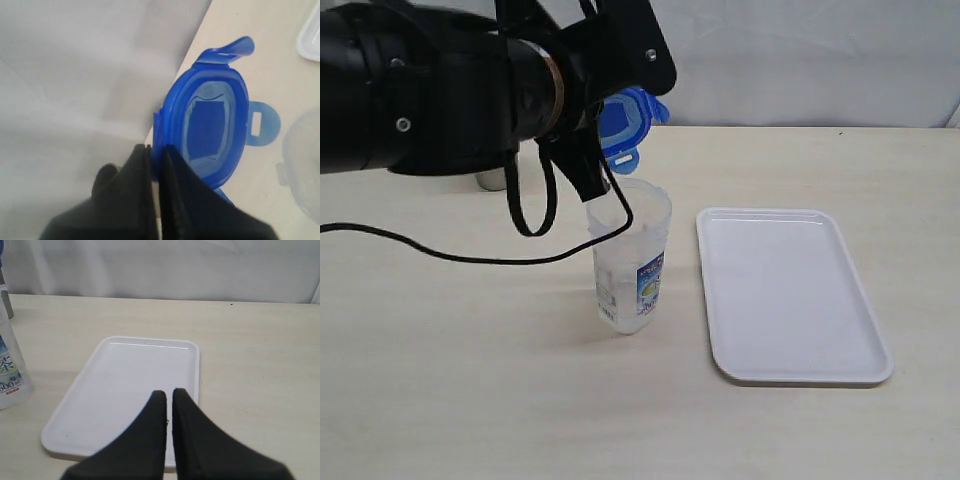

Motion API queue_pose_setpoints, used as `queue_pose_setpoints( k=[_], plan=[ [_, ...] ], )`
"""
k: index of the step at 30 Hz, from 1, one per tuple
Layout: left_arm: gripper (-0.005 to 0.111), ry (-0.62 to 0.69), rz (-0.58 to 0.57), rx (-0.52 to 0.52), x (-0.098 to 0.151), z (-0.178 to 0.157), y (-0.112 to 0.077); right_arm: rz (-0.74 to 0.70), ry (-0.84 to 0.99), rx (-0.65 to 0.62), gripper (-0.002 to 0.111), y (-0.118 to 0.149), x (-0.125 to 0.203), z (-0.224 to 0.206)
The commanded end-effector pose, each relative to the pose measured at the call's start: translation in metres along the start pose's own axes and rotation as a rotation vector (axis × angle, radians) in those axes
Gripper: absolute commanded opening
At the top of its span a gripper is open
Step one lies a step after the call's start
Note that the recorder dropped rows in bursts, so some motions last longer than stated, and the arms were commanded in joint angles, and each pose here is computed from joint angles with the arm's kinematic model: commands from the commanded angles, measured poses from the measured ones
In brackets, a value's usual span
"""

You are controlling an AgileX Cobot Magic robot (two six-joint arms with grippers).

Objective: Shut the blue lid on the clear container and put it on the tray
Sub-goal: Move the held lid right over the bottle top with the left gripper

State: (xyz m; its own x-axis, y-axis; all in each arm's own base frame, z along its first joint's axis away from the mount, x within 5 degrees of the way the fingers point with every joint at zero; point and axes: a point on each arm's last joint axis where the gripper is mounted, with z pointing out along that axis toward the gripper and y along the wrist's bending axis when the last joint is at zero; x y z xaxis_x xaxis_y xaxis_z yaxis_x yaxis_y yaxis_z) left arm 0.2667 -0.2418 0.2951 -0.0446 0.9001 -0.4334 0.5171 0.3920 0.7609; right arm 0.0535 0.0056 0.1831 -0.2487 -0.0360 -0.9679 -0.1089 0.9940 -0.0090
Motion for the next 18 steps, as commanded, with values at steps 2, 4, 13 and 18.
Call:
queue_pose_setpoints(
  k=[2, 4, 13, 18],
  plan=[
    [0.0, -0.096, -0.06, 0.0, 0.008, -0.012, -0.005, 0.003, 0.0, 0.004, 0.005, 0.0, 0.001, 0.0],
    [0.0, -0.112, -0.07, -0.022, 0.008, -0.013, -0.003, 0.003, 0.0, 0.004, 0.005, 0.0, 0.001, 0.0],
    [0.0, -0.103, -0.158, -0.094, 0.01, -0.014, 0.004, 0.003, 0.0, 0.004, 0.005, 0.0, 0.001, 0.0],
    [0.0, -0.115, -0.324, -0.279, 0.022, -0.013, 0.011, 0.003, 0.0, 0.004, 0.005, 0.0, 0.001, 0.0]
  ],
)
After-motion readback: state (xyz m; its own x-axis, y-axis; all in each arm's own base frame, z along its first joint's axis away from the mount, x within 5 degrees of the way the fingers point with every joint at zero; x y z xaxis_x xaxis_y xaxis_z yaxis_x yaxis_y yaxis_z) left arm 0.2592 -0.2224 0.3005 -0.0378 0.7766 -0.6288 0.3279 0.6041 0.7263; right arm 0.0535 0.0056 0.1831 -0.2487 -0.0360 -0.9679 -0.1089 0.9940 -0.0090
